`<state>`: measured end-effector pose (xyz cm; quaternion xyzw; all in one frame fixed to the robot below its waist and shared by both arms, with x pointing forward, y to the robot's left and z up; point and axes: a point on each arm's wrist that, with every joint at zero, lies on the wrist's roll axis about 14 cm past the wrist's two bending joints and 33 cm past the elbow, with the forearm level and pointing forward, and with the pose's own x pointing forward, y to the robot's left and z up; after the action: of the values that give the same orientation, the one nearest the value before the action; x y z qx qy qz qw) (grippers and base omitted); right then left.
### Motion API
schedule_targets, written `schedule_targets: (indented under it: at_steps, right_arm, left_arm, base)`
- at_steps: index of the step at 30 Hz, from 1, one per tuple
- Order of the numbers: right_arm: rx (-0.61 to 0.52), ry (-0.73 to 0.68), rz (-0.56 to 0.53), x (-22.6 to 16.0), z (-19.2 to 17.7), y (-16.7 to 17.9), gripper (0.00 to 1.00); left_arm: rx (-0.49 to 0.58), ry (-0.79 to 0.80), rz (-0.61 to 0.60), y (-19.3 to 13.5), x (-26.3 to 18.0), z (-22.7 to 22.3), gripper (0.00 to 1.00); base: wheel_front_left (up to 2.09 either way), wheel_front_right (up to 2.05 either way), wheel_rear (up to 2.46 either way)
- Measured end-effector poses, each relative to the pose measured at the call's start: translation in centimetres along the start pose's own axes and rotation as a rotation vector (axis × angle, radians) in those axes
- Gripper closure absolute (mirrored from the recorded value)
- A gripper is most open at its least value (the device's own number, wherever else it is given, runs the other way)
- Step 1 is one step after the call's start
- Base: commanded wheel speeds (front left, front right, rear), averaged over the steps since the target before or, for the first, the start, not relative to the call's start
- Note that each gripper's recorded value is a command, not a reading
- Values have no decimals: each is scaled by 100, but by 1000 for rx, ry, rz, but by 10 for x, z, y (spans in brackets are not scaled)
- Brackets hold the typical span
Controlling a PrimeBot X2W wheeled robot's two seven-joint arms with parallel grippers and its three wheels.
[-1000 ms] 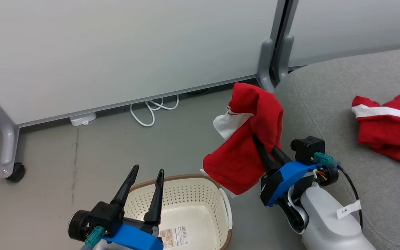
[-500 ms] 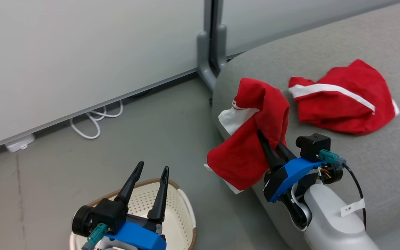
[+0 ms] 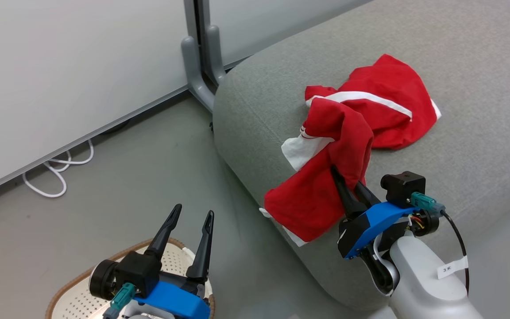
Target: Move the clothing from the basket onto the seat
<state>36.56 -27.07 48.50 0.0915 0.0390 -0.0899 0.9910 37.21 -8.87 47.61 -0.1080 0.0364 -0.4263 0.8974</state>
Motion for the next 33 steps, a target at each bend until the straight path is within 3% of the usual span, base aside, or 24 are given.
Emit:
schedule_targets:
  at_steps: [18, 22, 24, 28, 33]
  right_arm:
    - [19, 5, -62, 1, -1, -19, 100]
    - [12, -24, -73, 21, 22, -24, 100]
    - [-48, -51, -82, 33, 42, -32, 100]
    - [-163, -112, -138, 52, 90, -62, 100]
    - [-210, -190, -235, 79, 144, -97, 100]
  left_arm:
    - [-9, 23, -30, -3, 5, -10, 0]
    - [-10, 24, -31, 2, 6, -12, 0]
    - [-10, 23, -28, 6, 7, -13, 0]
    - [-2, 12, -18, 20, 11, -12, 0]
    - [8, 6, -4, 44, 17, -18, 0]
  base:
    - [0, 0, 0]
    - [0, 0, 0]
    - [0, 0, 0]
    - [0, 0, 0]
    - [0, 0, 0]
